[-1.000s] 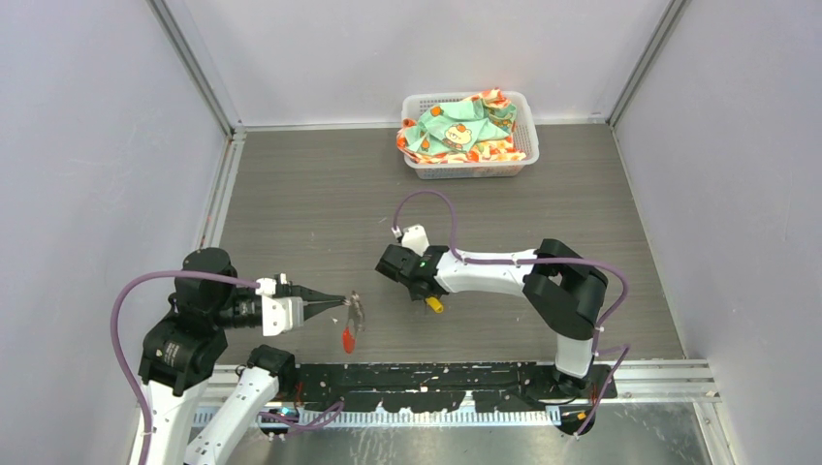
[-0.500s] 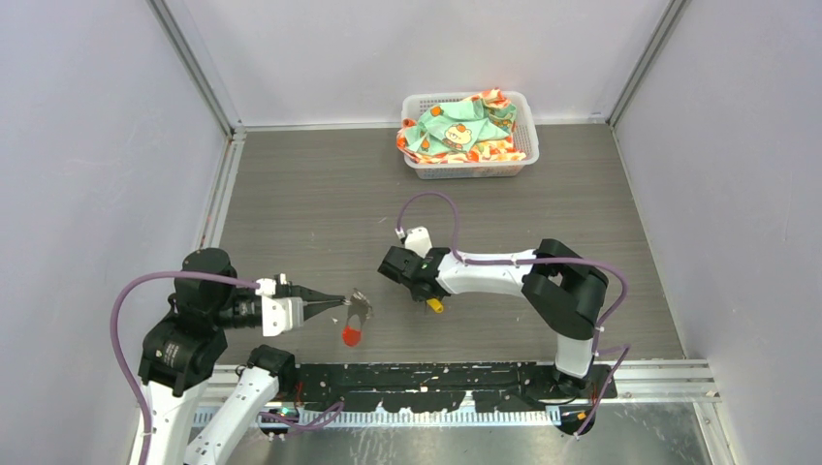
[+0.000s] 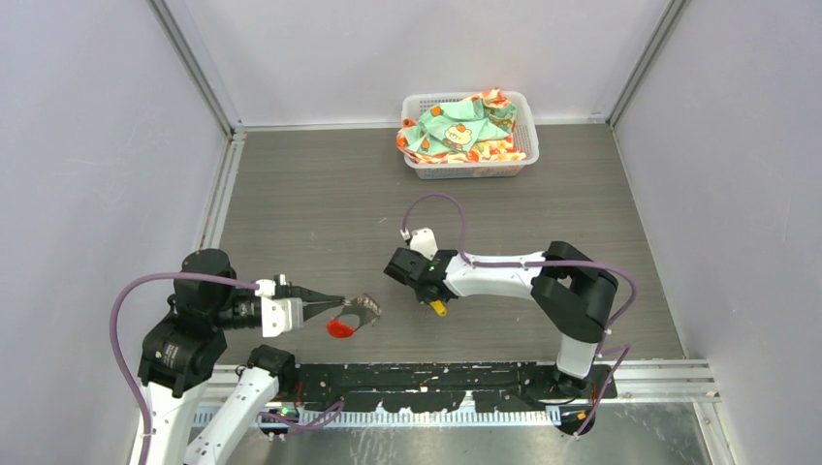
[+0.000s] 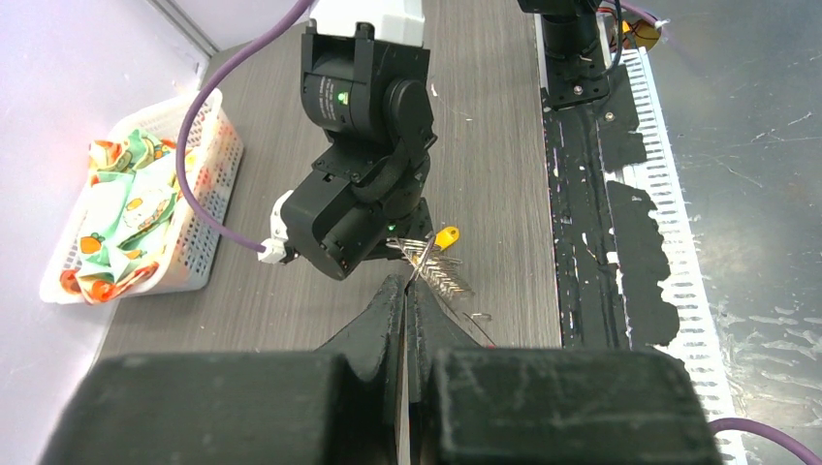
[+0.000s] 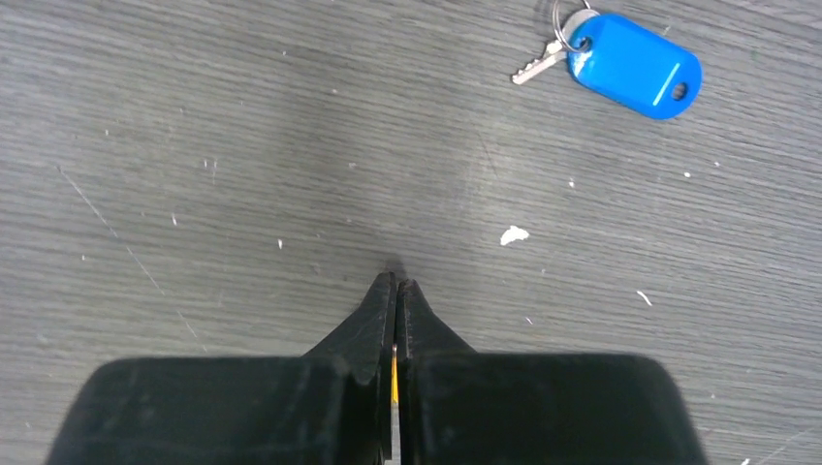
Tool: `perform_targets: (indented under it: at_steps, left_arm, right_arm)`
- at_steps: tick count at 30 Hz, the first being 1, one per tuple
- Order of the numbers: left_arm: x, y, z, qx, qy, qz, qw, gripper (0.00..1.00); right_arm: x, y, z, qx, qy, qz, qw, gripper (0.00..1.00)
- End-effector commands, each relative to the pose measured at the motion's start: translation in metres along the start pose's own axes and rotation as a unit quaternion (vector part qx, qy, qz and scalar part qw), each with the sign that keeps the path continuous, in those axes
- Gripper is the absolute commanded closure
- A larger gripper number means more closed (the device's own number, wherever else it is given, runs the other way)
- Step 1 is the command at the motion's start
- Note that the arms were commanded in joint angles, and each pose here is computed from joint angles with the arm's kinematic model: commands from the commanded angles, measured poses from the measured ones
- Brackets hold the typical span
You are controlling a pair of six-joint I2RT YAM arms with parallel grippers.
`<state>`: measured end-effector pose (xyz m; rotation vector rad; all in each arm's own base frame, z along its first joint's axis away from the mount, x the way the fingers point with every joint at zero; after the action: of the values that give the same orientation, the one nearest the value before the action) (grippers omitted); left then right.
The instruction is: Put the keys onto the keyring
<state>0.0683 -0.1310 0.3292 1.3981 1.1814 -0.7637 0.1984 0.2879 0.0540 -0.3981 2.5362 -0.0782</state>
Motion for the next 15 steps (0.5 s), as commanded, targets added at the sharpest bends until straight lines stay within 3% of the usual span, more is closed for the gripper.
perform_targets:
  at_steps: [1,9,15]
  left_arm:
    - [-0.013,0.000,-0.005,-0.008,-0.011,0.020,1.000,1.00]
    - [-0.008,-0.001,-0.003,-0.005,-0.008,0.004,1.000,1.00]
    - [-0.009,-0.002,-0.002,-0.002,-0.010,-0.001,1.000,1.00]
  right_arm:
    - [-0.021,-0.006,-0.030,-0.040,-0.042,0.004,0.998,0.99]
    - [-0.034,0.012,-0.098,-0.245,-0.097,-0.024,0.964,0.99]
    - [-0.023,0.017,-0.113,-0.302,-0.078,-0.062,0.948,0.99]
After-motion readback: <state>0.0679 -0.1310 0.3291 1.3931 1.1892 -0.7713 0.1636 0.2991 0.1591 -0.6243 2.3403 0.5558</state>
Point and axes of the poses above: each gripper's point midway between its finger pads, its own z axis out along the fingers, its own y axis along the line the jaws close on, x = y × z, the point moved 4 cm from there along -z, back along the fingers, and after that the axes turned 4 degrees about -z, right-handed, at the moved point
